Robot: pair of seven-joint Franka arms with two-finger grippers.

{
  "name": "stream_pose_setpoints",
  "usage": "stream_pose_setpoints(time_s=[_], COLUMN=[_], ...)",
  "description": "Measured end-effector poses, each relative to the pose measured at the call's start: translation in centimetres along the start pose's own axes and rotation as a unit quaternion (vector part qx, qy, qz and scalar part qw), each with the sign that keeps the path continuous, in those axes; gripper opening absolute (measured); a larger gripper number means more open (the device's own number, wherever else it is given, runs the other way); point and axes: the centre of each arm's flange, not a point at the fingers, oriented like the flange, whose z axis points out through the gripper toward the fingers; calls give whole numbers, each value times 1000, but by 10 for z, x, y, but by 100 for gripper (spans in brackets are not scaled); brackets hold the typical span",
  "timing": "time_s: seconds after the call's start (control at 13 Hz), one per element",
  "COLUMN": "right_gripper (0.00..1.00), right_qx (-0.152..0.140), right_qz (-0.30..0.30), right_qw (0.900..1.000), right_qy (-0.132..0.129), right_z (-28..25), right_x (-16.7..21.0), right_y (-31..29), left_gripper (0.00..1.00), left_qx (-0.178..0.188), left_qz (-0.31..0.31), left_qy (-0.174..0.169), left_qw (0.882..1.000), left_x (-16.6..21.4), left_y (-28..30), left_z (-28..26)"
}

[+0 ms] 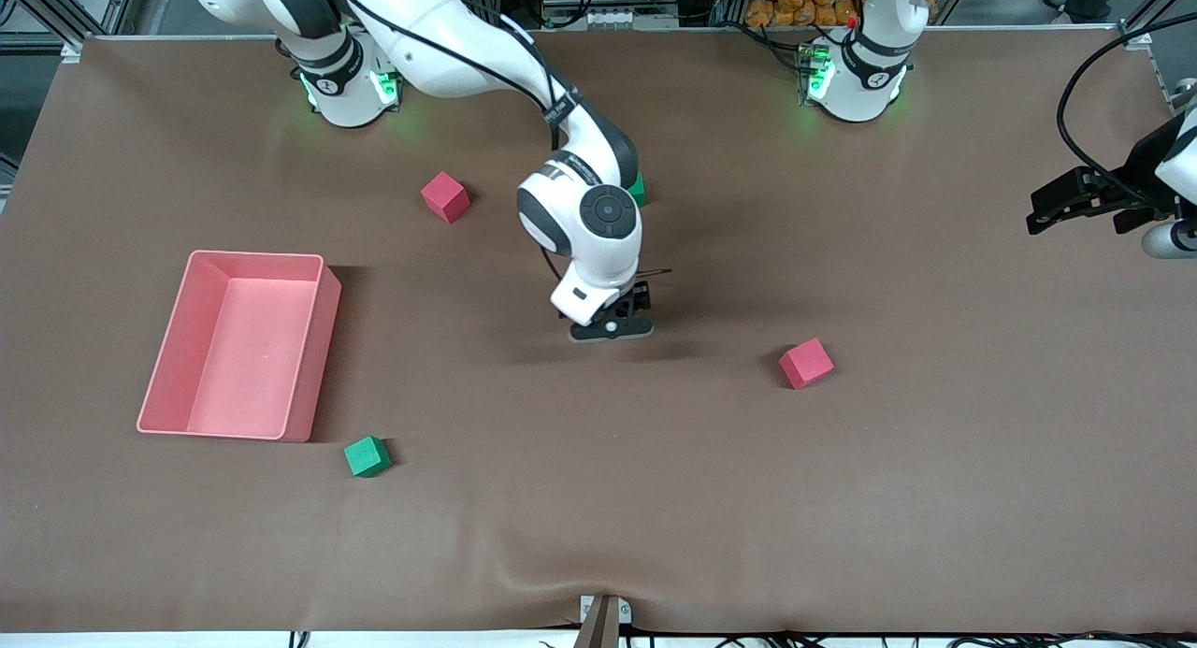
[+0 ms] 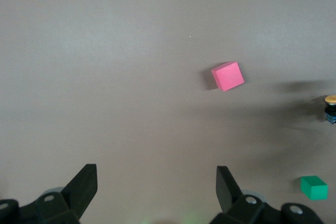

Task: Place and upright button with both arms
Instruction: 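Set the button on the table and open the right gripper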

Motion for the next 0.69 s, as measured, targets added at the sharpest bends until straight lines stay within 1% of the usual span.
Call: stream_pose_setpoints(time_s=[0.15, 0.31, 0.38, 0.54, 0.69], right_gripper=[100, 100, 100, 100, 100], right_qx=[-11, -11, -12, -17, -20], right_qz=[25, 50, 44, 5, 6], right_qw=[1000, 999, 999, 1000, 999], right_qy=[-1, 0, -4, -17, -30], right_z=[-37, -65, -76, -90, -99], right_x=[19, 43, 54, 68, 71], right_y=[33, 73, 95, 138, 182], left_gripper=[100, 100, 100, 100, 100], left_qx=[0, 0, 0, 0, 0], left_qz=[0, 0, 0, 0, 0], left_qy=[0, 0, 0, 0, 0], left_qw=[1000, 1000, 1000, 1000, 1000], left_x=[0, 0, 0, 0, 0], left_y=[0, 0, 0, 0, 0], left_z=[0, 0, 0, 0, 0])
